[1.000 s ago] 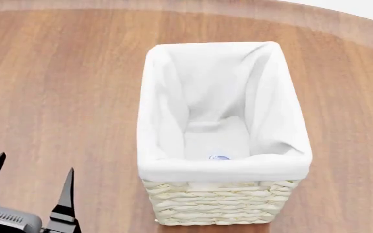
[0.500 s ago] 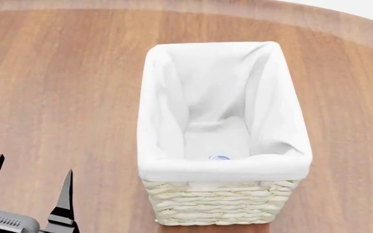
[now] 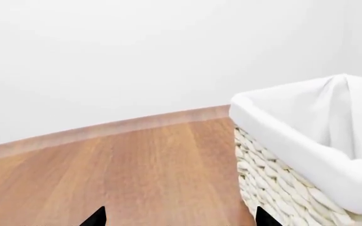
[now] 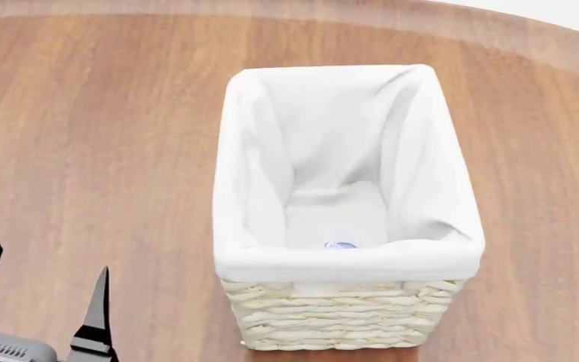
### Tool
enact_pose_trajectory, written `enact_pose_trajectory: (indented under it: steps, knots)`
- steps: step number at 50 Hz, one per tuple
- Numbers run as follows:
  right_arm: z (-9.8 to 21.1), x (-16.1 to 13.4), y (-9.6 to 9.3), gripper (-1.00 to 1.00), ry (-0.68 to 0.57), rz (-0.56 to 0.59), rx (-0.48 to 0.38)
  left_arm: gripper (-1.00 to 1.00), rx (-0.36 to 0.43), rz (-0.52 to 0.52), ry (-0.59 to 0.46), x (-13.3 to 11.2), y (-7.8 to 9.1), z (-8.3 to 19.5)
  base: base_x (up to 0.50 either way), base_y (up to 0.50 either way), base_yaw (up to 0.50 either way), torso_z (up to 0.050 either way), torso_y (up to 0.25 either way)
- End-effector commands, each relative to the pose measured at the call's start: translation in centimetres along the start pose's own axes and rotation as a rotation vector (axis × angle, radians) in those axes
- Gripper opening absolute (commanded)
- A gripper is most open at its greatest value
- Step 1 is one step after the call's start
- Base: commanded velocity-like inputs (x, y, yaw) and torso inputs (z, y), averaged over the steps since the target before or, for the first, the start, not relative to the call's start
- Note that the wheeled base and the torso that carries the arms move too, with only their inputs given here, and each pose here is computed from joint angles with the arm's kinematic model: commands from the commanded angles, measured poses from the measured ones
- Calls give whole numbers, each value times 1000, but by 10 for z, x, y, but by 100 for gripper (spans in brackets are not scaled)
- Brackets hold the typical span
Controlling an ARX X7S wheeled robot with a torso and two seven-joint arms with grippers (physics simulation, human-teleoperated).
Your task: Pick up the cream cheese box, and put it in the basket.
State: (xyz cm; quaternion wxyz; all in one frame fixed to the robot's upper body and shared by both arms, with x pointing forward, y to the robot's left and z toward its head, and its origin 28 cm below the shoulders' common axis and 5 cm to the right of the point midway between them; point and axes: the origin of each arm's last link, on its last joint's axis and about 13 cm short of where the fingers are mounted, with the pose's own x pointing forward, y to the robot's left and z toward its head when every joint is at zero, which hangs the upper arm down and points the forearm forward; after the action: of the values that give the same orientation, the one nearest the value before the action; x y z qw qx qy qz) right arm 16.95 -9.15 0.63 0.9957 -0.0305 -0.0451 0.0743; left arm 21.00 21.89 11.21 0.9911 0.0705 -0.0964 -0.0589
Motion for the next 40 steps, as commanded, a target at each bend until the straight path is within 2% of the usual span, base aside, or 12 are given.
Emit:
enact_pose_trajectory:
  steps: [1,9,12,15,24,29,31,35,37,40]
  knots:
    - [16,-7,-14,100,-48,-49,51,100,-3,0,7,-2,0,-5,0,0,0,0,0]
    - [30,-23,-20,100,-124,-60,75,100,-8,8,7,-3,3,-4,0,0,0,0,0]
    - [39,-31,-30,100,-167,-98,111,100,-8,9,6,-4,3,-4,0,0,0,0,0]
    - [52,-40,-43,100,-218,-148,184,100,-13,11,3,-5,3,-5,0,0,0,0,0]
    - [55,-44,-38,100,-225,-120,167,100,-18,4,5,-5,2,-7,0,0,0,0,0]
    - [58,-49,-36,100,-240,-102,161,100,-27,12,-21,-13,1,-2,0,0,0,0,0]
    - [61,-52,-35,100,-254,-94,159,100,-29,27,-61,-24,-1,4,0,0,0,0,0]
    - [61,-57,-32,100,-272,-74,149,100,-17,54,-221,-62,-9,21,0,0,0,0,0]
    - [60,-60,-31,100,-282,-62,144,100,0,105,-340,-93,-15,28,0,0,0,0,0]
    - [57,-61,-30,100,-279,-49,128,100,-35,179,-405,-121,-15,29,0,0,0,0,0]
